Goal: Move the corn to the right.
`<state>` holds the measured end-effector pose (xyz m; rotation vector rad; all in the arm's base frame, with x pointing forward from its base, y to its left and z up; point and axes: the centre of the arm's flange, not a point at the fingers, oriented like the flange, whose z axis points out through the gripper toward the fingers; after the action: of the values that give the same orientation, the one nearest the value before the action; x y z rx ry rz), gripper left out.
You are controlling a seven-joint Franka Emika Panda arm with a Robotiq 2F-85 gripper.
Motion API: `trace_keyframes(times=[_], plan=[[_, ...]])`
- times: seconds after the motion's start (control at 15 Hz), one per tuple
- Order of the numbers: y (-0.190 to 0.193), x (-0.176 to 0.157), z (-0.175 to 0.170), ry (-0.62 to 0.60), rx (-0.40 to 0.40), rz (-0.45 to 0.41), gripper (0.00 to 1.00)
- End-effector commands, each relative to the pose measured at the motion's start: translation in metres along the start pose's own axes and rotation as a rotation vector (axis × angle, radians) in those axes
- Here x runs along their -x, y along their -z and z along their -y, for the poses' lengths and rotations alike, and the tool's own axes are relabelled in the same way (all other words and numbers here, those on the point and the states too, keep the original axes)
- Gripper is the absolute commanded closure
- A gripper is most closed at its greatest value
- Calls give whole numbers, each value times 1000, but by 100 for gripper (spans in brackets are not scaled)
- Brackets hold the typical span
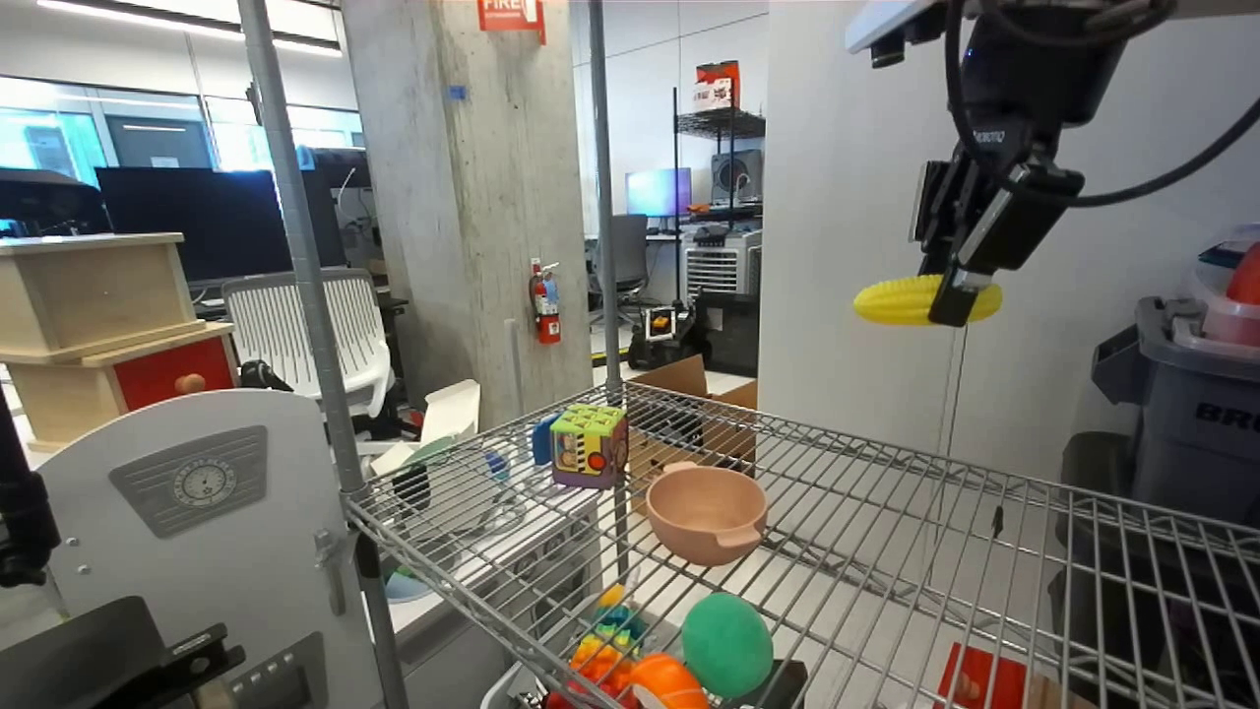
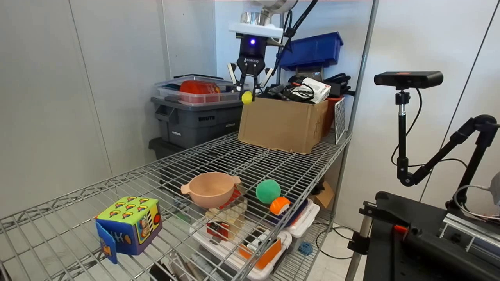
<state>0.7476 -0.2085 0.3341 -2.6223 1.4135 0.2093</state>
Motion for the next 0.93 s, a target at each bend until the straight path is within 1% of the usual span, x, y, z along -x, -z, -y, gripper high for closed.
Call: trace_keyframes(times=[0.0,0.27,0.4,0.67,0.87], plan=[[-9,-63,47,-94,25,28,90],[-50,-75,48,-184,85,30,90],[-69,-79,47,-230,118,18,90],[-102,-88,40,-322,184,-39,90],[-125,-95,32,-381,238,-64,90]])
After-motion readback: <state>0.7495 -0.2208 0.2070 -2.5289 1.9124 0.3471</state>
